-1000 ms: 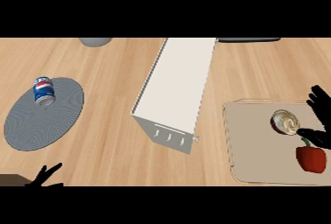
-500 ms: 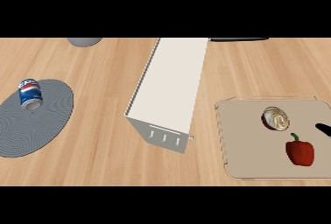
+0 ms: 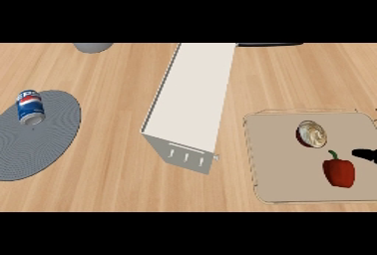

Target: Pick the cupcake from the tray and place it in the tiered shelf

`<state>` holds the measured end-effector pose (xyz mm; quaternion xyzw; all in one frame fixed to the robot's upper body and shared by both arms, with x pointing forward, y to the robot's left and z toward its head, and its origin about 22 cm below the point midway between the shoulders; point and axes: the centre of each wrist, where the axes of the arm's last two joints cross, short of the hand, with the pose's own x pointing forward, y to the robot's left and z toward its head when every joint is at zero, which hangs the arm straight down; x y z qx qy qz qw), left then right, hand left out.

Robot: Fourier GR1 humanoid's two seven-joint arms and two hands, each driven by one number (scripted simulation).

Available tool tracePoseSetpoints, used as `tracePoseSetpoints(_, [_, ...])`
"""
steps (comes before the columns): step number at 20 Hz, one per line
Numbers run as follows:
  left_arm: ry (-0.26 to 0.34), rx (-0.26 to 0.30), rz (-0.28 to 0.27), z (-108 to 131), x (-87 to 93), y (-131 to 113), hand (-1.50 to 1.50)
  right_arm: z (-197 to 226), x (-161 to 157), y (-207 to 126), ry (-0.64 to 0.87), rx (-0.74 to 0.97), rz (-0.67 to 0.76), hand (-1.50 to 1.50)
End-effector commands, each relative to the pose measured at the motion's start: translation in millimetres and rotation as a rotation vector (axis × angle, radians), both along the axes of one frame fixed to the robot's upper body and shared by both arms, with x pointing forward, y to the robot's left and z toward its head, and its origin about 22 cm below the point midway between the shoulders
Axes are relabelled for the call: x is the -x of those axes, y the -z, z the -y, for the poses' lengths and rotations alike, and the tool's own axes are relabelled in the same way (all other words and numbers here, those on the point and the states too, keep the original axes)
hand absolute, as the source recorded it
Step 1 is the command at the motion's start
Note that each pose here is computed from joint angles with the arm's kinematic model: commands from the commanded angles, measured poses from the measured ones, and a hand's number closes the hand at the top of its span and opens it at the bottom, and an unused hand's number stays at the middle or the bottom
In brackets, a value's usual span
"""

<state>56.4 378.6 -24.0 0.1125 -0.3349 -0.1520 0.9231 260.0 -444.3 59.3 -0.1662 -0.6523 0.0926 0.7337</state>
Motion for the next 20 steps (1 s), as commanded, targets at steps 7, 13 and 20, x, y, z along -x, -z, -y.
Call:
tracePoseSetpoints(7, [0.096,0.143,0.478,43.7,-75.5,-34.5,0.00,3.3,-13.1,-58.8,-0.114,0.576,-0.309,-1.50])
tracePoseSetpoints(13, [0.094,0.152,0.501,47.9,-74.6,-33.2,0.00,-14.3,-23.8,-69.0,-0.055,0.765,-0.396,-1.50])
tracePoseSetpoints(20, [0.097,0.174,0.504,53.7,-81.6,-31.5,0.00,-58.6,-38.8,-43.7,-0.125,0.750,-0.487,-1.50])
